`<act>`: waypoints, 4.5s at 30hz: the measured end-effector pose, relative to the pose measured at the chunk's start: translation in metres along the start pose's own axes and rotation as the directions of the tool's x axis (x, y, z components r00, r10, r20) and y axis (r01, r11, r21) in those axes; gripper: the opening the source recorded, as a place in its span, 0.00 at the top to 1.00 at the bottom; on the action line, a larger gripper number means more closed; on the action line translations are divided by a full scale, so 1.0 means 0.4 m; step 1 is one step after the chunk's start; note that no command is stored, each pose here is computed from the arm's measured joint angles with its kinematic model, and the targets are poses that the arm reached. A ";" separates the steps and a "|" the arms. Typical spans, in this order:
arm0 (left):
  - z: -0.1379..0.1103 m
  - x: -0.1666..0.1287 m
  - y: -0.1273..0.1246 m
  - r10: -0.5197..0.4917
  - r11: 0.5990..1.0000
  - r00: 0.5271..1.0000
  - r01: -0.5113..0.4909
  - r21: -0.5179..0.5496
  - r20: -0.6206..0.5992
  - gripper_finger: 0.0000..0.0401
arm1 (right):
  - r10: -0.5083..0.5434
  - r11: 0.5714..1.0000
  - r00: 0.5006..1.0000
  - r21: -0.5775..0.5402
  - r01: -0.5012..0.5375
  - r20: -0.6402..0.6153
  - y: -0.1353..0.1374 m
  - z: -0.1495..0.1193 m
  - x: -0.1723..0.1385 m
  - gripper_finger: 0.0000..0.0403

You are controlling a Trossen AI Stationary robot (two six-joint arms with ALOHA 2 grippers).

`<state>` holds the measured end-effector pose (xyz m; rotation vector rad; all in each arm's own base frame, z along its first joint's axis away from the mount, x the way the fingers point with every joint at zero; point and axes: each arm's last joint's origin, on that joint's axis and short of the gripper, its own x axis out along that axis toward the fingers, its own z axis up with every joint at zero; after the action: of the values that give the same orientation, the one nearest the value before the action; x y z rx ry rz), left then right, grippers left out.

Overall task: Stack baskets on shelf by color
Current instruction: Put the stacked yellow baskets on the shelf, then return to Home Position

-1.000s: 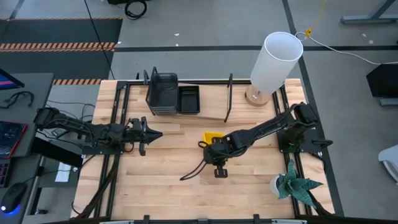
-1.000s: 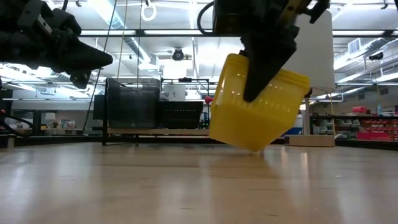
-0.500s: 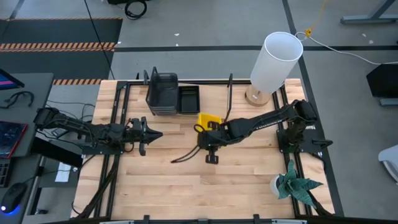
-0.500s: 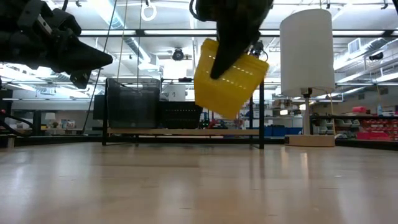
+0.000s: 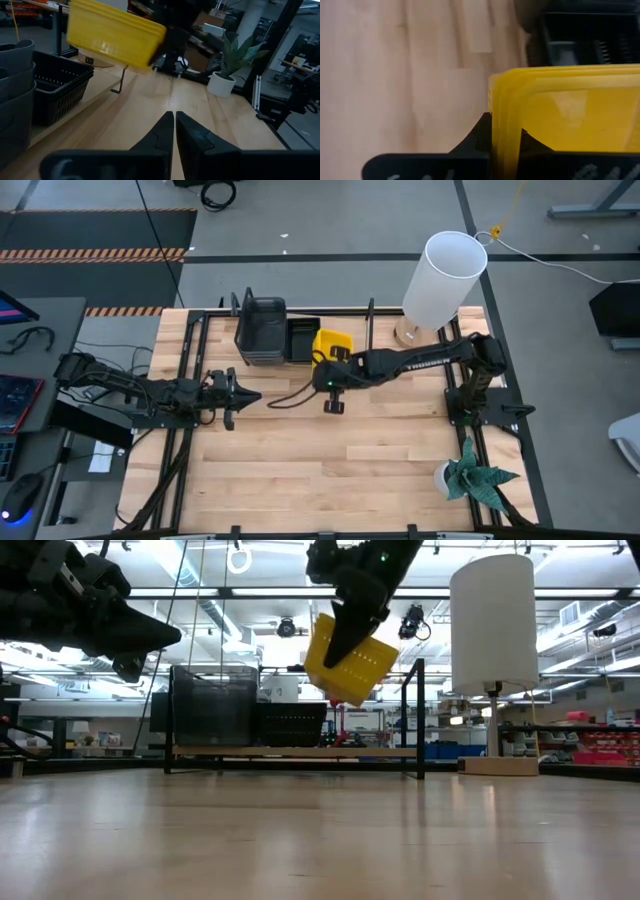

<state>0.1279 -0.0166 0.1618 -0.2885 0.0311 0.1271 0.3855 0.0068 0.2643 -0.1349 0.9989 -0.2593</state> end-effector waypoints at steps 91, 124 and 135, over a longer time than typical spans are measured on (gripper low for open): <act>0.000 0.000 0.000 0.000 1.000 1.000 0.000 0.000 0.000 0.91 | 0.116 0.965 0.982 0.253 -0.075 -0.152 -0.220 -0.118 0.132 0.83; 0.000 0.000 0.000 0.000 1.000 1.000 0.000 0.000 0.000 0.92 | 0.047 0.977 0.948 0.182 -0.109 0.314 -0.247 -0.051 -0.186 0.76; 0.000 0.000 0.000 0.000 1.000 1.000 0.000 0.000 0.000 0.93 | 0.020 0.980 0.872 0.165 -0.115 0.489 -0.227 -0.117 -0.210 0.76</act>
<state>0.1279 -0.0166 0.1617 -0.2890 0.0314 0.1270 0.2887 -0.0570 0.3284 0.0116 0.4710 -0.2384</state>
